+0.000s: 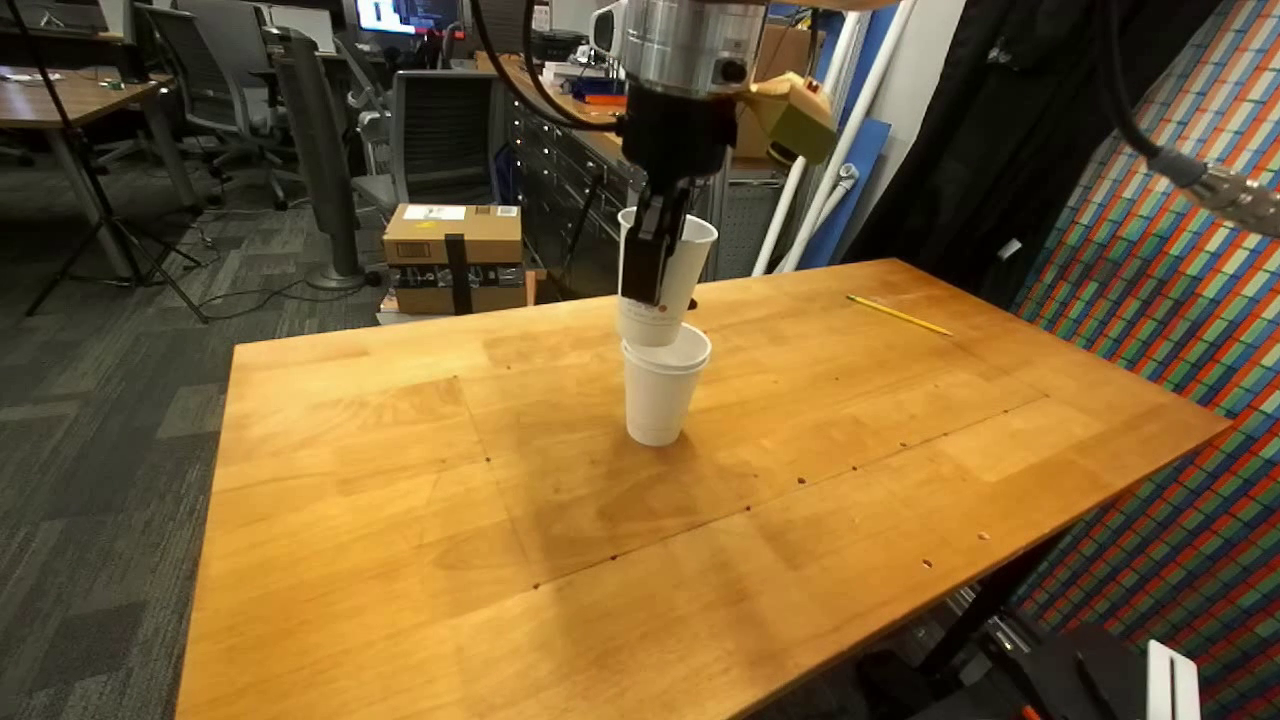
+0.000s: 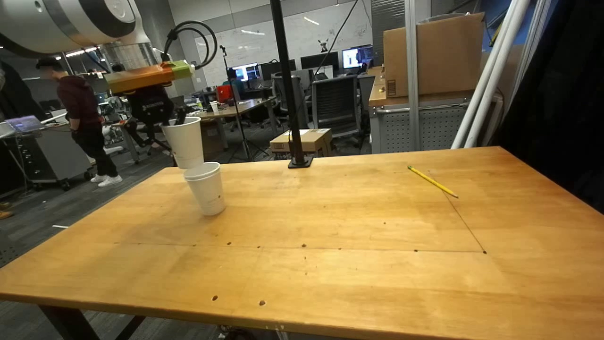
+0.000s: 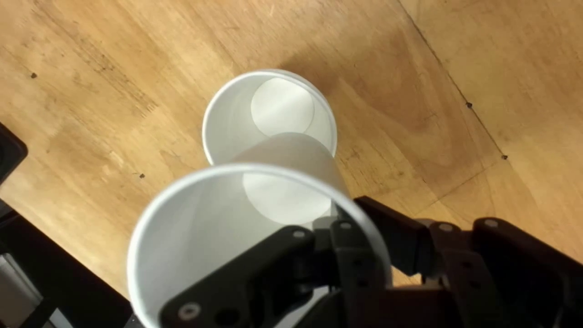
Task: Stack the cups
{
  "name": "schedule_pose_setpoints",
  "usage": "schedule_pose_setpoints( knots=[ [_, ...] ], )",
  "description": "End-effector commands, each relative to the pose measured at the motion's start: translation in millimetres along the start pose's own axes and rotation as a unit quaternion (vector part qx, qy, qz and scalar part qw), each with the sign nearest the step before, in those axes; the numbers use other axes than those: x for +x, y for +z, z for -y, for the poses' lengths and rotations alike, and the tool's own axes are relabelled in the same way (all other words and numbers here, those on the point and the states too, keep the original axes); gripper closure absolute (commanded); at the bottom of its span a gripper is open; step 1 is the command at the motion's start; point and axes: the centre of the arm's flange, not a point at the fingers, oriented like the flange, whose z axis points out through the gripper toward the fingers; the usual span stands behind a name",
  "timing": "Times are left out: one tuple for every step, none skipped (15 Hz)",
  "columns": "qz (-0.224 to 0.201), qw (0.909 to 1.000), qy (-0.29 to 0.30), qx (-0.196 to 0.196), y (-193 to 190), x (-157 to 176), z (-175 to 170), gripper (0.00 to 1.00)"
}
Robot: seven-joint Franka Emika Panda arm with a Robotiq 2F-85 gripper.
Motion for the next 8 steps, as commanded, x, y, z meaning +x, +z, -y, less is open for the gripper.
schedule_pose_setpoints(
  knots=[
    [-0.002, 0.9999, 0.01, -0.001, -6.1, -3.7, -5.5, 1.0],
    [-0.001, 0.9999, 0.011, -0.001, -5.6, -5.6, -6.4, 1.0],
    [-0.001, 0.9999, 0.013, -0.002, -4.6, -8.1, -7.3, 1.0],
    [-0.001, 0.9999, 0.015, -0.001, -4.1, -10.8, -8.8, 1.0],
    [0.0, 0.9999, 0.017, -0.001, -2.8, -13.2, -10.1, 1.0],
    [0.001, 0.9998, 0.018, 0.001, -1.8, -15.5, -11.3, 1.0],
    [0.002, 0.9998, 0.02, 0.001, -0.8, -17.7, -12.3, 1.0],
    [0.004, 0.9998, 0.021, 0.002, 1.5, -19.3, -12.8, 1.0]
  ],
)
